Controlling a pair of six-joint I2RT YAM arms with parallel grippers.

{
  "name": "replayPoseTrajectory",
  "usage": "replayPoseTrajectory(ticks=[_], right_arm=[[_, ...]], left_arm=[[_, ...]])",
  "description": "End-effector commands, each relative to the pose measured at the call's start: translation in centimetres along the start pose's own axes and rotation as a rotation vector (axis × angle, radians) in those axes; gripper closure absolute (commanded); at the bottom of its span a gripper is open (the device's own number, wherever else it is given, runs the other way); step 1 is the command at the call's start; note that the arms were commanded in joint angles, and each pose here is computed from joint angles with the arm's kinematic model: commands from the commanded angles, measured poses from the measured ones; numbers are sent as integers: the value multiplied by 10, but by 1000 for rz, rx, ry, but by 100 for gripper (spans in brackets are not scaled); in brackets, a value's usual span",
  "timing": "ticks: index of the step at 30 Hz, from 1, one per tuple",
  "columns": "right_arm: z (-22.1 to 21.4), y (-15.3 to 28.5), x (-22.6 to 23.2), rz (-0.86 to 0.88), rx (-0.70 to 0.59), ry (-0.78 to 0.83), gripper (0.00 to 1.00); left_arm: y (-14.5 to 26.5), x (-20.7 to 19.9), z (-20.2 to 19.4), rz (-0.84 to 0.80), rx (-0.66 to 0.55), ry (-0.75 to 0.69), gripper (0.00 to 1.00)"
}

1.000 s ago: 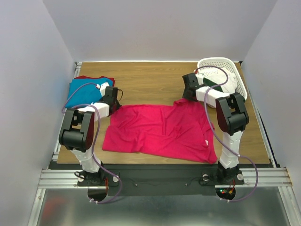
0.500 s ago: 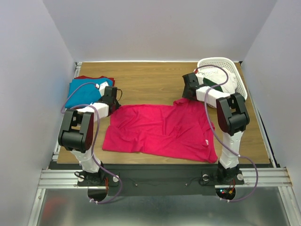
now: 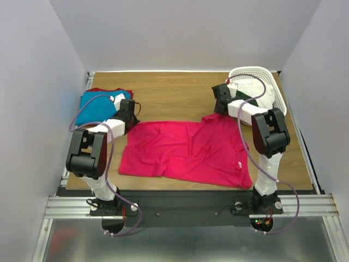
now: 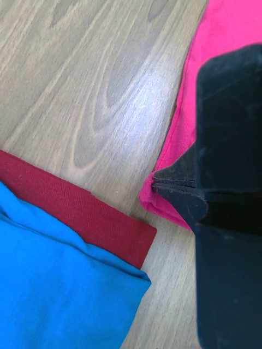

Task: Fold and stack the t-shirts
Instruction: Fold the tshirt

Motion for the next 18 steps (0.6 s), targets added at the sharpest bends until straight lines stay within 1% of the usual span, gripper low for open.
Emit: replayPoseTrajectory(ticks=[1, 7, 9, 14, 15, 16, 18], right_arm=[[10, -6, 0, -35, -53, -16, 55], [1, -16, -1, -49, -34, -6, 58], [-2, -18, -1, -48, -28, -4, 61], [-6, -24, -2, -57, -19, 0, 81], [-4, -22, -2, -52, -21, 0, 88], [-2, -20, -3, -52, -25, -2, 92], [6, -11, -3, -40, -45, -8, 93]], left_arm=[[11, 2, 16, -3, -46, -2, 100], [12, 2, 17, -5, -51, -3, 100], [12, 2, 17, -4, -48, -9, 100], [12, 3, 19, 0, -50, -12, 100], [12, 4, 19, 3, -52, -9, 100], [12, 4, 19, 7, -52, -13, 100], [12, 5, 20, 7, -53, -11, 100]])
Point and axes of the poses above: each gripper's point midway between its finger pads, its own y axis back along the fingers, its own x axis along the line the jaws close on, z = x × y, the point moved 6 cm from there along y, back along the fingers, and after that the axes turned 13 degrees about -y, right-handed, at the moved point
